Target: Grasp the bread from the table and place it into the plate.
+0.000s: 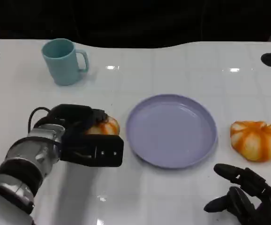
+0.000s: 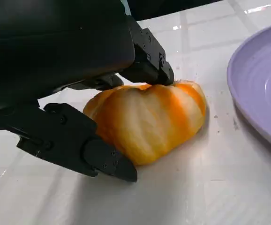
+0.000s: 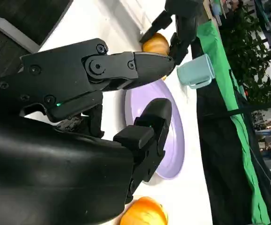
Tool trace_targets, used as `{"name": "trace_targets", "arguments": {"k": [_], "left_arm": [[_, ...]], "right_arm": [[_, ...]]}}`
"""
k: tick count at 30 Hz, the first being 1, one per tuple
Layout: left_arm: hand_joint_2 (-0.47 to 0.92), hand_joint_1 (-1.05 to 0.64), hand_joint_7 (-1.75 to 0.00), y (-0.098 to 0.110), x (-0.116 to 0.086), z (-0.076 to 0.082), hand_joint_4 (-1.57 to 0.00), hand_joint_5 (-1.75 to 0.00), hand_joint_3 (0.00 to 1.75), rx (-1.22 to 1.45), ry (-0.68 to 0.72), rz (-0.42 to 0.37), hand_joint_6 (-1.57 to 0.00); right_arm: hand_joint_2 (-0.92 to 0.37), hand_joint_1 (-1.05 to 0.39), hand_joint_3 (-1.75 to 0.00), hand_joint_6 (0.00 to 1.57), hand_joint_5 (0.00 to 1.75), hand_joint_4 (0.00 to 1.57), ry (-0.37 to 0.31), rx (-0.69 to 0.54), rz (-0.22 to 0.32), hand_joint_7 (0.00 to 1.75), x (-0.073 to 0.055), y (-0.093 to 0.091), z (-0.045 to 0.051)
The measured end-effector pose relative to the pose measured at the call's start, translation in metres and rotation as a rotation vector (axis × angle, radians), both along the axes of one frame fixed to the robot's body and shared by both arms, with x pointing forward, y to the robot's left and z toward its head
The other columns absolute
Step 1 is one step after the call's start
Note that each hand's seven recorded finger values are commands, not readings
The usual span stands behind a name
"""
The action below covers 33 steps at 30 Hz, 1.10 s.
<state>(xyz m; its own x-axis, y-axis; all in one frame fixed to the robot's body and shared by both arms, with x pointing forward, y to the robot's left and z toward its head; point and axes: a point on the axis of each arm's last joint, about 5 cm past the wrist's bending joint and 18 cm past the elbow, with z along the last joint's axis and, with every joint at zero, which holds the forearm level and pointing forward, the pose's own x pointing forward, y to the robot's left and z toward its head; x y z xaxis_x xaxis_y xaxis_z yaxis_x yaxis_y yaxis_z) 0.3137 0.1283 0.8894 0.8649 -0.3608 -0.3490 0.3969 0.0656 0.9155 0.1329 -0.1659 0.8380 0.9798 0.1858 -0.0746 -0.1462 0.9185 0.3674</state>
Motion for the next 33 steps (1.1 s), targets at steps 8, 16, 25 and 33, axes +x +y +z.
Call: {"name": "trace_targets", "arguments": {"k": [8,16,25,33], "left_arm": [[0.92,-0.25,-1.74,0.004,-0.004,-0.007,-0.84,-1.74,0.40,-0.090,-0.141,0.026,-0.61],[0.70,-0.17,-1.75,0.005,-0.004,-0.005,-0.80,-1.75,0.77,-0.315,-0.206,0.158,-0.59],[0.60,-0.15,-1.75,0.001,-0.003,0.000,-0.78,-1.75,1.00,-0.433,-0.228,0.187,-0.59],[0.50,-0.15,-1.75,-0.015,-0.001,0.015,-0.88,-1.75,1.21,-0.536,-0.284,0.051,-0.67]], "right_arm": [[-0.92,-0.76,-0.29,0.80,1.12,0.74,-0.002,0.000,-0.002,0.64,0.000,-0.001,0.0003],[-0.92,-0.76,-0.29,0.79,1.12,0.75,-0.003,-0.002,-0.007,0.64,0.000,-0.002,0.0009],[-0.92,-0.75,-0.29,0.79,1.12,0.74,-0.008,0.005,-0.001,0.64,0.000,-0.002,0.0010],[-0.92,-0.75,-0.29,0.79,1.11,0.74,-0.013,0.004,0.001,0.65,0.001,-0.002,0.0015]]}}
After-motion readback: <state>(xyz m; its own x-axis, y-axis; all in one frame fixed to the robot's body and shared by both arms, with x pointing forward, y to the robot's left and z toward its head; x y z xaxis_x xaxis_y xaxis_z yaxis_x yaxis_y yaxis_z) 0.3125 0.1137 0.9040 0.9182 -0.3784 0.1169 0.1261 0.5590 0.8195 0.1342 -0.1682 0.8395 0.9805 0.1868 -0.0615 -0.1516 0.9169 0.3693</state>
